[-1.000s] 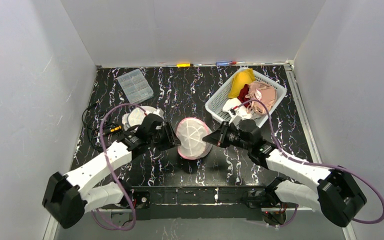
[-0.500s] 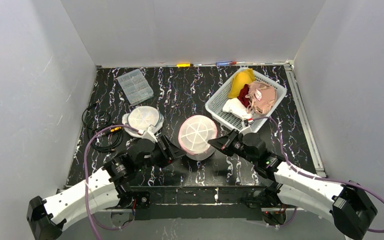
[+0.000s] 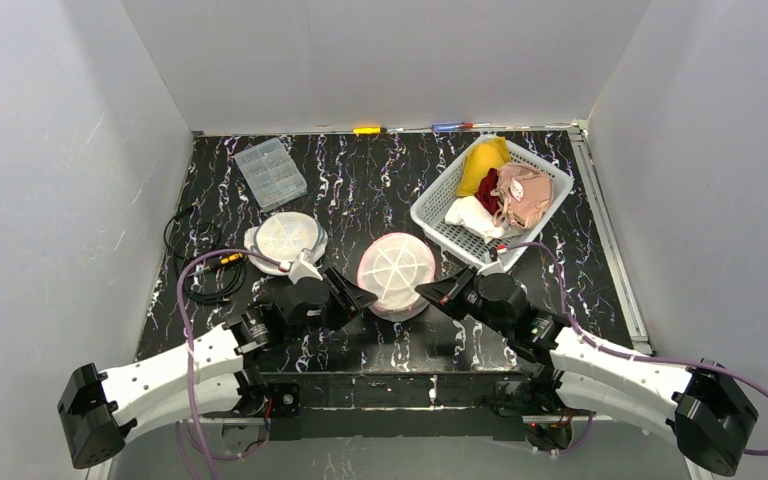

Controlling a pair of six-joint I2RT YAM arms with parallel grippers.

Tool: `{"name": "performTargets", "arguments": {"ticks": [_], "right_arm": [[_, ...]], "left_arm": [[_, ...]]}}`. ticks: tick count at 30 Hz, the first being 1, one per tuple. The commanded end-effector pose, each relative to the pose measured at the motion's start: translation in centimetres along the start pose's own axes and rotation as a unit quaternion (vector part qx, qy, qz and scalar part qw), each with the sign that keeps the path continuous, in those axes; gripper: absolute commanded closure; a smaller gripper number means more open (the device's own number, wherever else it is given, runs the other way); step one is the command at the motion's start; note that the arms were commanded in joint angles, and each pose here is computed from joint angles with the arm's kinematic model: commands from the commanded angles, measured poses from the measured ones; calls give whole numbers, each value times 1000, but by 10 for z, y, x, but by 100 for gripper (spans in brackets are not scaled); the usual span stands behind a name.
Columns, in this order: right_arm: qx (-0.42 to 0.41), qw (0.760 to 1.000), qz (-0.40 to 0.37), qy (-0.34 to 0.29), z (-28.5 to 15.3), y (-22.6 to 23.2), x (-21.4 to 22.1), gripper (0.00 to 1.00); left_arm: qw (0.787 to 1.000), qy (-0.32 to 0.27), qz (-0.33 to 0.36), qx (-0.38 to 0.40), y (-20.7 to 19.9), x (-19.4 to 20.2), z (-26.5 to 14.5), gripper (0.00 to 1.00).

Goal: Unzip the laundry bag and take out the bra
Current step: Pick up the laundry bag at the center of the board.

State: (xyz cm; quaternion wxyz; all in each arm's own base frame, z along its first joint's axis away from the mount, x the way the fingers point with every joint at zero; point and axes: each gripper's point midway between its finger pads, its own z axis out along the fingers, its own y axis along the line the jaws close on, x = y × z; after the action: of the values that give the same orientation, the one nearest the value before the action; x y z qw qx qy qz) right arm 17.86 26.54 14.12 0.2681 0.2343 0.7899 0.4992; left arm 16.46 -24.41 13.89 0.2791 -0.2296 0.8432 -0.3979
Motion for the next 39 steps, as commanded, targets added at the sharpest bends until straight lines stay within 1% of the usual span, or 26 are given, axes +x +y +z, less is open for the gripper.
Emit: {"name": "performTargets", "arguments": {"ticks": [1, 7, 10, 16, 18, 20, 21, 22, 23, 24, 25, 26, 27, 29, 32, 33, 34, 37, 38, 39], "right_arm": [[-18, 1000, 13, -14, -3, 13, -5, 99], [-22, 1000, 14, -5, -4, 15, -2, 99], [-23, 1000, 13, -3, -5, 14, -1, 99], [-23, 1000, 12, 5, -4, 12, 2, 99], [-24, 1000, 10, 5, -4, 13, 2, 99], [-29, 1000, -5, 6, -6, 17, 2, 99], [-30, 999, -17, 7, -7, 20, 2, 99], [-29, 999, -36, 8, -9, 22, 1, 98], [-25, 998, -62, 8, -11, 25, 0, 89], [-13, 995, -100, 9, -14, 22, -1, 76], [-9, 993, -120, 11, -18, 25, -3, 63], [-3, 987, -162, 12, -22, 25, -5, 50], [5, 981, -194, 13, -26, 24, -7, 39], [13, 963, -269, 15, -35, 28, -13, 27], [16, 928, -371, 20, -46, 37, -22, 17], [18, 919, -393, 23, -49, 38, -24, 16], [20, 915, -403, 23, -51, 39, -26, 15], [-23, 919, -394, -3, -56, 55, -29, 15], [-57, 924, -378, -15, -59, 65, -27, 14], [-95, 926, -365, -19, -63, 75, -23, 13]], "left_arm": [[999, -31, -2, 15, -20, -12, 5, 53], [999, -15, 11, 30, -27, -4, 14, 54], [999, -10, 16, 40, -31, -1, 16, 60], [999, -7, 20, 38, -29, 1, 19, 76], [999, -7, 22, 36, -27, 1, 19, 84], [999, -7, 25, 34, -27, 0, 18, 93], [999, -8, 26, 34, -28, -1, 16, 100], [999, -10, 28, 31, -27, -2, 14, 100], [999, -11, 31, 21, -23, -3, 11, 100], [999, -13, 33, 16, -21, -5, 9, 100], [999, -16, 34, 11, -20, -7, 5, 100], [999, -19, 34, 6, -19, -10, 1, 100], [999, -22, 33, -1, -18, -12, -3, 100], [999, -27, 32, -7, -19, -18, -12, 100], [999, -19, 31, -20, -25, -25, -23, 100], [999, -4, 30, -22, -29, -24, -26, 100], [999, 9, 30, -24, -34, -25, -27, 100], [998, 58, 24, -29, -46, -26, -27, 100], [997, 76, 21, -26, -51, -25, -29, 100], [996, 80, 18, -28, -55, -27, -30, 100]]}}
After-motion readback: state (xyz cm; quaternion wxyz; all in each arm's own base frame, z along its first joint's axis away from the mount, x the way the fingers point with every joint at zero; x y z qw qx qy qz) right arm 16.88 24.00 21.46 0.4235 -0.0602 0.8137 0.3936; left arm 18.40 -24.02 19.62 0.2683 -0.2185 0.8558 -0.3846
